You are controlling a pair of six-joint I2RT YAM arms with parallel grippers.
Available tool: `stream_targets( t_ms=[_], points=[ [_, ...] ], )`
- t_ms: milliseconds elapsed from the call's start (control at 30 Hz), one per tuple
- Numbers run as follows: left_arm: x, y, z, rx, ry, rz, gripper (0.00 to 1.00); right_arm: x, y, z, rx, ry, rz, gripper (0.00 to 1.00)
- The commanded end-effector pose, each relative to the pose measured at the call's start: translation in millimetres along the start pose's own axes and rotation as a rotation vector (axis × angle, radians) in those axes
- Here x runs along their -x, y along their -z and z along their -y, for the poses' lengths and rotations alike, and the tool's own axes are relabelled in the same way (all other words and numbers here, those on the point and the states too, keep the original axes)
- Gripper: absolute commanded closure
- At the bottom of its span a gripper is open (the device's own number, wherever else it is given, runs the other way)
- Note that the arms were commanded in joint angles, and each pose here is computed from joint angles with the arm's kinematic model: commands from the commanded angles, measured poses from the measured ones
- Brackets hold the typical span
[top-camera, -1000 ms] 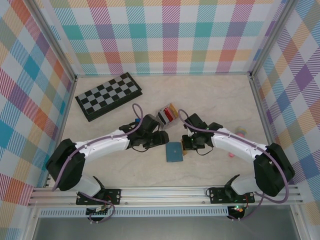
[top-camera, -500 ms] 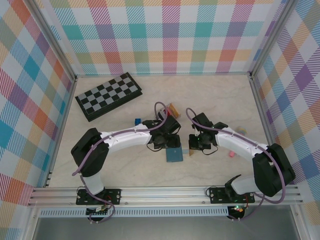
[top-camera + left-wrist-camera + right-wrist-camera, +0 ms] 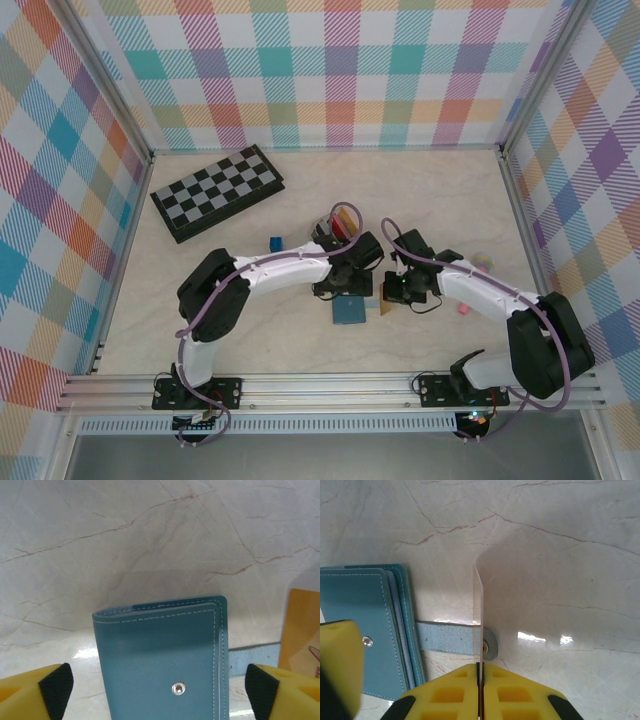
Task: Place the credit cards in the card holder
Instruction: Open the card holder at the center of the table.
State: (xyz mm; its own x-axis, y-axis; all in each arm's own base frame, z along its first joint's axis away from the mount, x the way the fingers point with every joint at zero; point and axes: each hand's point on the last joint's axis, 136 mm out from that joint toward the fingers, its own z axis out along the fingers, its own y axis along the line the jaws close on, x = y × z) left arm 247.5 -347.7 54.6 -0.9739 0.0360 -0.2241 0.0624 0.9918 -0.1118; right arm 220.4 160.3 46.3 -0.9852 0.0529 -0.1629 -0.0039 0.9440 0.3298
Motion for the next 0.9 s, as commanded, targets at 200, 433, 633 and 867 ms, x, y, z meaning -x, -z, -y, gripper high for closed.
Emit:
stream_targets(
  t_ms=[200,433,633,867],
  points=[
    [-11,-16,-4,0.113,-0.024,-0.049,0.02,-6,-6,7,0.006,-0.034,-0.014,0.92],
    [-14,-24,-10,0.151,-0.019,-0.062,0.03,-6,-5,10,-0.005,-0.036,-0.012,0.92],
    [-16,-27,-15,0.182,-0.028,-0.070,0.05,-7,-6,15,-0.028,-0.044,-0.010,0.92],
    [-8,-2,-15,0.158,-0.025,-0.025,0.13,-7,-7,27,-0.091,-0.055,-0.008,0.92]
  ],
)
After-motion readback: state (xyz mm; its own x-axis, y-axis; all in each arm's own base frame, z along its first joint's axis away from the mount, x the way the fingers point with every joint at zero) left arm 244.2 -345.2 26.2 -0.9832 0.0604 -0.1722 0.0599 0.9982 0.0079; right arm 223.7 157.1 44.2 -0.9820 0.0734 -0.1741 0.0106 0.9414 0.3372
